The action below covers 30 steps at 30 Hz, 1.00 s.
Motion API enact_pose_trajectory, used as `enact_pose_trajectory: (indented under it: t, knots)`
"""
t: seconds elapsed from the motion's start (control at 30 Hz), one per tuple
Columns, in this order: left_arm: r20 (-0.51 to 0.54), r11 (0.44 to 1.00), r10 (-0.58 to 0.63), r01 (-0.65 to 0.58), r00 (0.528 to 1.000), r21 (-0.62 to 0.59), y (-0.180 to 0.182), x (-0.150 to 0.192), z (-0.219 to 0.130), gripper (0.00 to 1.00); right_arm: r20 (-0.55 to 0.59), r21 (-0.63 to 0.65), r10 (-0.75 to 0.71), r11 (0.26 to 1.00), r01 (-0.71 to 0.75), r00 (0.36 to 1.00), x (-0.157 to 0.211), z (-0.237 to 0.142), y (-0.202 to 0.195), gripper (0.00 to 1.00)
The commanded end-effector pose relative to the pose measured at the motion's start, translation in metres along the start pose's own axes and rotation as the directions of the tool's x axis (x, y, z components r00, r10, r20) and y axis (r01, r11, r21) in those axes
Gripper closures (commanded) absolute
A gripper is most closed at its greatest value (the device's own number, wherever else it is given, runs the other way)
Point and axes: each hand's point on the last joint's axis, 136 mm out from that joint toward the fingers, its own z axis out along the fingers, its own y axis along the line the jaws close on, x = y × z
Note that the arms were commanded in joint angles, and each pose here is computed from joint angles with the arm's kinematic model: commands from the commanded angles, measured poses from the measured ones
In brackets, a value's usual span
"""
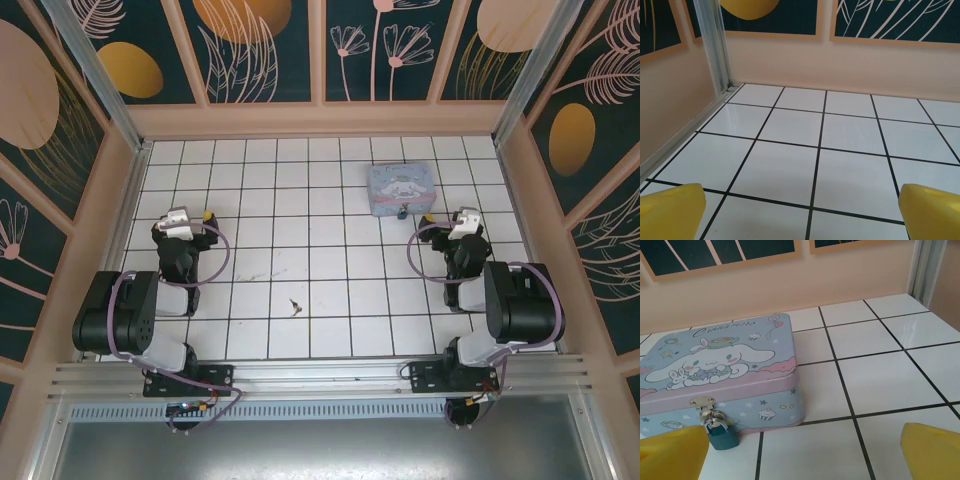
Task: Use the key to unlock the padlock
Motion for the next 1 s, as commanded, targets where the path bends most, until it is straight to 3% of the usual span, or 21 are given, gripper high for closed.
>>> enact_pose_trajectory:
  t: [0.0, 0.97]
  knots:
    - [0.025, 1.000, -0.015, 0.015, 1.000, 0.011, -0.0009, -0.0067, 0.0001, 0.01, 0.022, -0.015, -0.014, 1.000, 0.014, 1.000, -0.0083, 0.0038, 0.0018, 0.01]
    - [0.023, 1.000, -0.015, 0.015, 1.000, 0.011, -0.0011, -0.0063, 0.0005, 0.01, 0.021, -0.018, -0.008, 1.000, 0.008, 1.000, -0.0081, 0.0037, 0.0008, 0.01]
